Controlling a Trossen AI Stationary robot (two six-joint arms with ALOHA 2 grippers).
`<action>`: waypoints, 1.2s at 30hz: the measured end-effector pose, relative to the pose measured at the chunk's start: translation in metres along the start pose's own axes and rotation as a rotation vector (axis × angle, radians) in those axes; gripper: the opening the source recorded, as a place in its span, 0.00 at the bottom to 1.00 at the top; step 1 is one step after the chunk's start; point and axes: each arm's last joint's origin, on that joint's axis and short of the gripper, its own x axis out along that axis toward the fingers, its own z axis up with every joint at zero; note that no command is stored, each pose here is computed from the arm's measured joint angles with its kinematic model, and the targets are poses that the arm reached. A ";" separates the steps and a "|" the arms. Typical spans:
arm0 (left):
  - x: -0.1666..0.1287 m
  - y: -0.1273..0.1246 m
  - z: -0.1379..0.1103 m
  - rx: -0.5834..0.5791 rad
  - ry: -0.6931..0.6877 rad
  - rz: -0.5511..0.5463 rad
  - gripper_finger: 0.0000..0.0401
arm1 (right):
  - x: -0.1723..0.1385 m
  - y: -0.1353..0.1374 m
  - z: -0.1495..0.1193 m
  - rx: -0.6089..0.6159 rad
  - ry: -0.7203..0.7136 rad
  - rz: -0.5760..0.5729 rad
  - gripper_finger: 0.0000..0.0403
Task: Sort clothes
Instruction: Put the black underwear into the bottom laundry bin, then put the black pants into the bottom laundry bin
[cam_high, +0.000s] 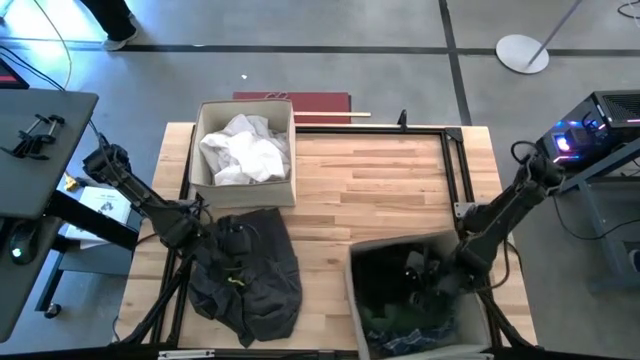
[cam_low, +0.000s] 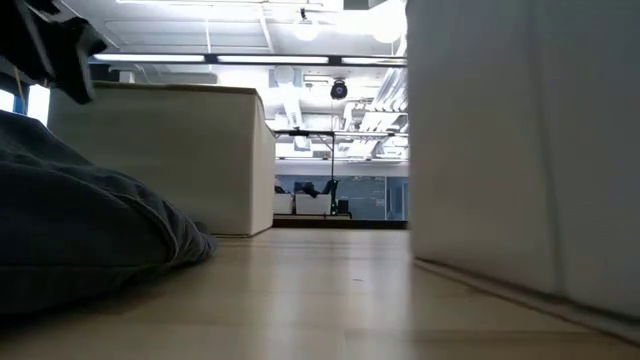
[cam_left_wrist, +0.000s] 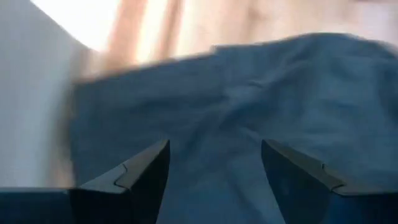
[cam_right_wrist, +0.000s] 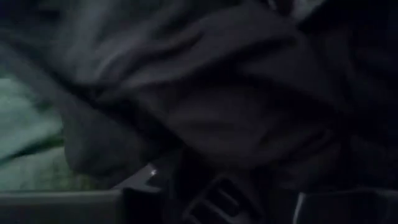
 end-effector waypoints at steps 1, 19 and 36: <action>0.004 0.001 -0.001 0.024 -0.020 0.040 0.61 | -0.005 0.002 0.005 -0.038 -0.025 0.013 0.42; 0.099 0.013 -0.041 0.005 0.015 -0.079 0.61 | -0.130 0.064 0.046 -0.492 -0.383 0.292 0.50; 0.129 0.003 -0.036 0.185 0.016 -0.113 0.03 | -0.100 0.063 0.055 -0.605 -0.490 0.098 0.50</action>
